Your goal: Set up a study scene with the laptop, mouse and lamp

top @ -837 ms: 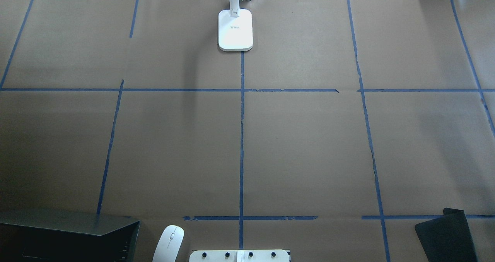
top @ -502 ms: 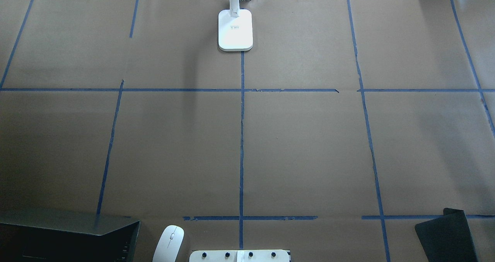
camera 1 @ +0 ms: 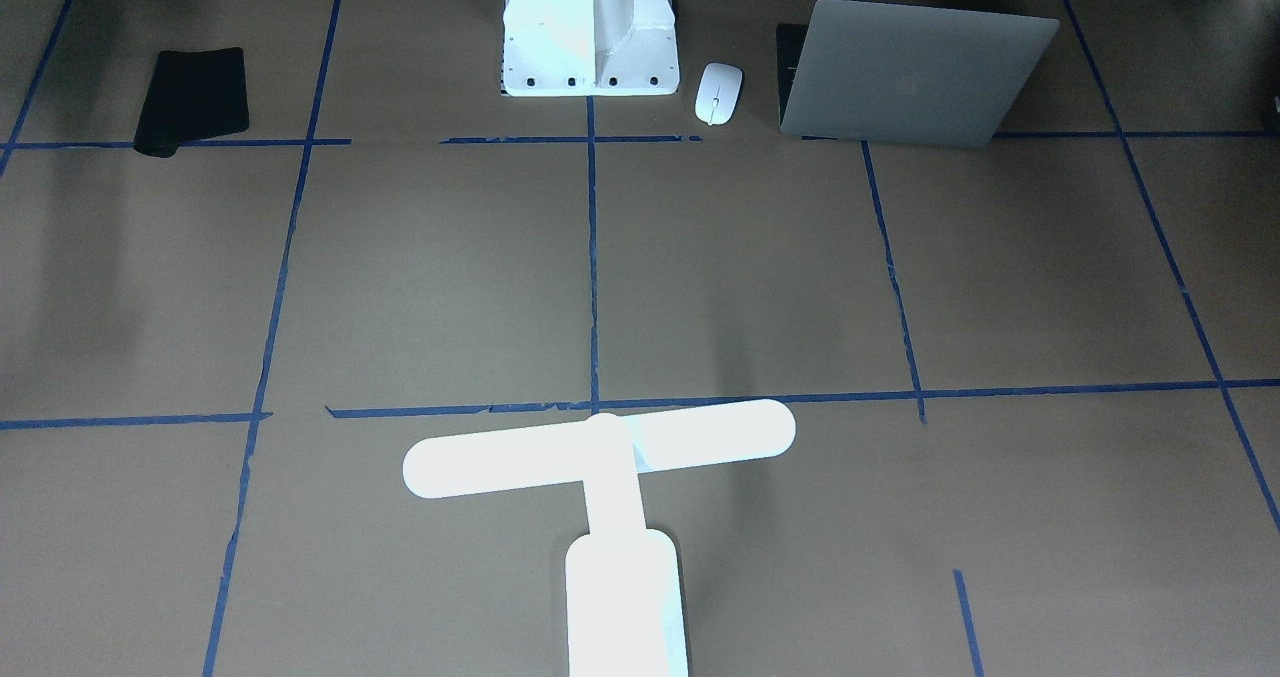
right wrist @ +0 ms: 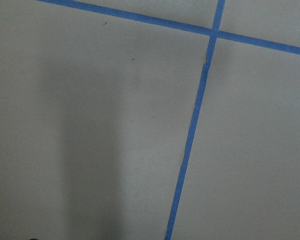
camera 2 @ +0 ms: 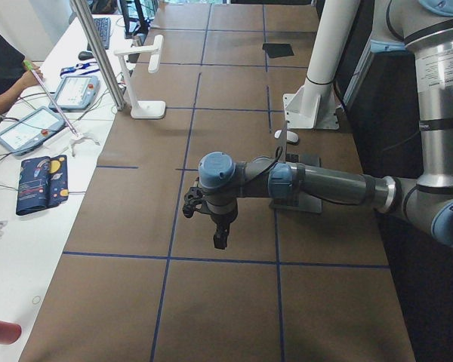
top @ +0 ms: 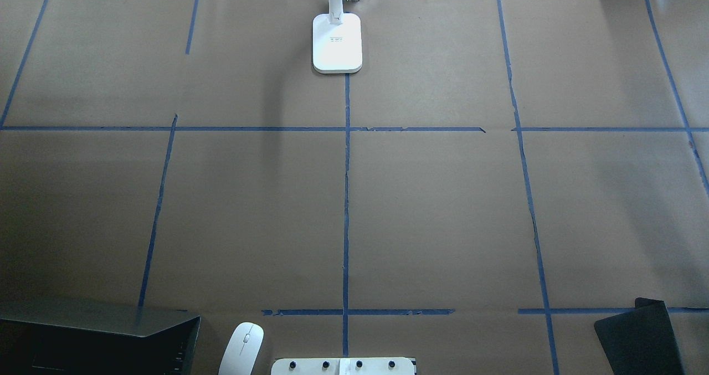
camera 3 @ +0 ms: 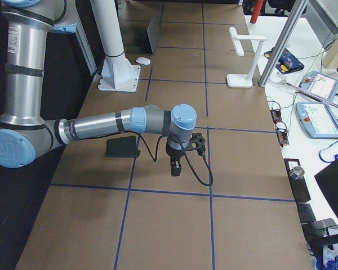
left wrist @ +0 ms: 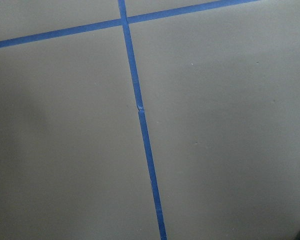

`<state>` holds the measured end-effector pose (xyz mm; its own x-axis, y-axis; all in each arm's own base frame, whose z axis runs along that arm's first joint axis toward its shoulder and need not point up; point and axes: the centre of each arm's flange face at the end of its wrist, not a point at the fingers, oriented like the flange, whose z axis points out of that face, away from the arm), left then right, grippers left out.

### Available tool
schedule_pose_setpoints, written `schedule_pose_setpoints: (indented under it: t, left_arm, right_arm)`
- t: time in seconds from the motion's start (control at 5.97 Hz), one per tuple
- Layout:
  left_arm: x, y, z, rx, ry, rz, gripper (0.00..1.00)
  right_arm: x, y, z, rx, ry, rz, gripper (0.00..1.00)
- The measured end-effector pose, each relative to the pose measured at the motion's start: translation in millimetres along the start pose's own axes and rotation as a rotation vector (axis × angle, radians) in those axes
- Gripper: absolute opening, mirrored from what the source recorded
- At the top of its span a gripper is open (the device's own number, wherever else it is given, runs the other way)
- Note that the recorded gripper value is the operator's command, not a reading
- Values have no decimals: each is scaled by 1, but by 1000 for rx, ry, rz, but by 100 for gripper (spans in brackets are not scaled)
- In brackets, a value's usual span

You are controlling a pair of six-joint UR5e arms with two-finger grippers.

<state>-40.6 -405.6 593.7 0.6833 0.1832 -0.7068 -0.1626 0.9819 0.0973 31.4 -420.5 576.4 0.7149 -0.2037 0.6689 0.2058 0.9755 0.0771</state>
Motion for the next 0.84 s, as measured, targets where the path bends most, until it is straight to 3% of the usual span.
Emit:
schedule_pose_setpoints:
  t: [0.5, 0.67, 0.84]
  left_arm:
    - [10, -3, -6, 35, 21, 41, 100]
    - [19, -5, -9, 59, 59, 10, 100]
    - [40, -9, -12, 64, 99, -90, 100]
  right_arm:
    - [1, -1, 1, 32, 1, -31, 100]
    - [1, -1, 2, 31, 0, -28, 100]
    - [2, -1, 3, 29, -1, -27, 100]
